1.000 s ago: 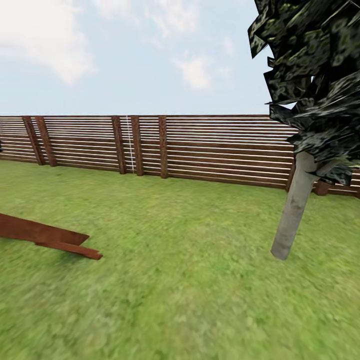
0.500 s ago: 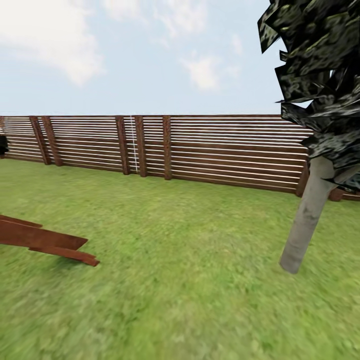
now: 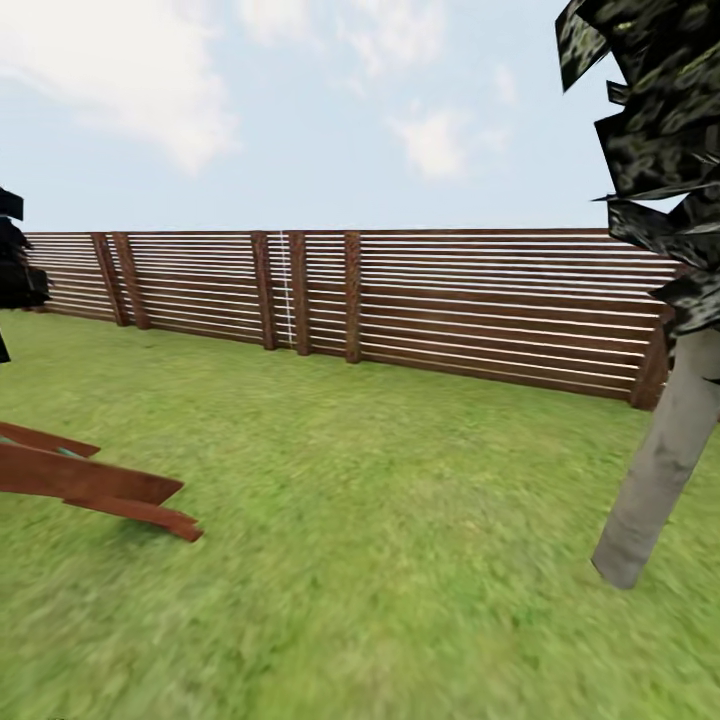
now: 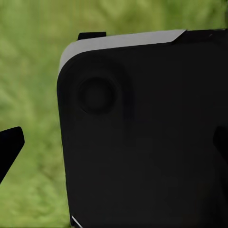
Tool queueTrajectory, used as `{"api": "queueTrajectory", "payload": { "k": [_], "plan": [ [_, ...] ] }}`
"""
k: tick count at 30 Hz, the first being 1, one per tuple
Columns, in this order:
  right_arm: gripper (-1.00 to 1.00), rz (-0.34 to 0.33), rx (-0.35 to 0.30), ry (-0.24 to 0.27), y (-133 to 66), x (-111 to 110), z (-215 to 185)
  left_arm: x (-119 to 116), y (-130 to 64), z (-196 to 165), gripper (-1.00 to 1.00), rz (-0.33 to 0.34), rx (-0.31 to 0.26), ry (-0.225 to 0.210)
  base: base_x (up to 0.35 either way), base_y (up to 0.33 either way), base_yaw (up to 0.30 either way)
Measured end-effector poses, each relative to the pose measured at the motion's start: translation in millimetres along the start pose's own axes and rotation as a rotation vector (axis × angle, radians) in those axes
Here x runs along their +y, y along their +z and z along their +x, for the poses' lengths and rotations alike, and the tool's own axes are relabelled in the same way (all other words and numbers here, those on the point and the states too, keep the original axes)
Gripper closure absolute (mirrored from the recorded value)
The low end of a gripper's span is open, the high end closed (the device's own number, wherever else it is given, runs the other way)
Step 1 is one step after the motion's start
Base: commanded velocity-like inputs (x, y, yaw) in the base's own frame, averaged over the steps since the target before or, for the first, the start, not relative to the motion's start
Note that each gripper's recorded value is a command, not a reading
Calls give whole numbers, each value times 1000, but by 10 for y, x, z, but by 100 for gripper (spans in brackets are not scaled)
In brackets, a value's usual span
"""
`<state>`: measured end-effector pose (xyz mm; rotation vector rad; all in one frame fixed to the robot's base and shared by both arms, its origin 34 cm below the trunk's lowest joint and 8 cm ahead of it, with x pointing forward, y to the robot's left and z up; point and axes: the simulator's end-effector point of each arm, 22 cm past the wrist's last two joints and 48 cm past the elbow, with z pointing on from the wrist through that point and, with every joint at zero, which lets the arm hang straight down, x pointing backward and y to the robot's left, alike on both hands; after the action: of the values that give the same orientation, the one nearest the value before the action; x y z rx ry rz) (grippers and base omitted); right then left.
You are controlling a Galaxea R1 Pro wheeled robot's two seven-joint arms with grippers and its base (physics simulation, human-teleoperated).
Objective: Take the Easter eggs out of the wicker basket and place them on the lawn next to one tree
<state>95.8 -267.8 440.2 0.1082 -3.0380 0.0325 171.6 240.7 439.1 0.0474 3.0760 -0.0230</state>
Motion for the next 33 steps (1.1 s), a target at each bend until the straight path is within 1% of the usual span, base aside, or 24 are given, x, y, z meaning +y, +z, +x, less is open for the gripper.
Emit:
{"api": "queueTrajectory", "payload": {
  "k": [16,33],
  "plan": [
    [-100,0,1,0,0,0,3,0,0,2,-100,0,0,0,305,-142,282],
    [-100,0,1,0,0,0,4,-1,0,0,-100,0,0,1,305,-142,17]
  ]
}}
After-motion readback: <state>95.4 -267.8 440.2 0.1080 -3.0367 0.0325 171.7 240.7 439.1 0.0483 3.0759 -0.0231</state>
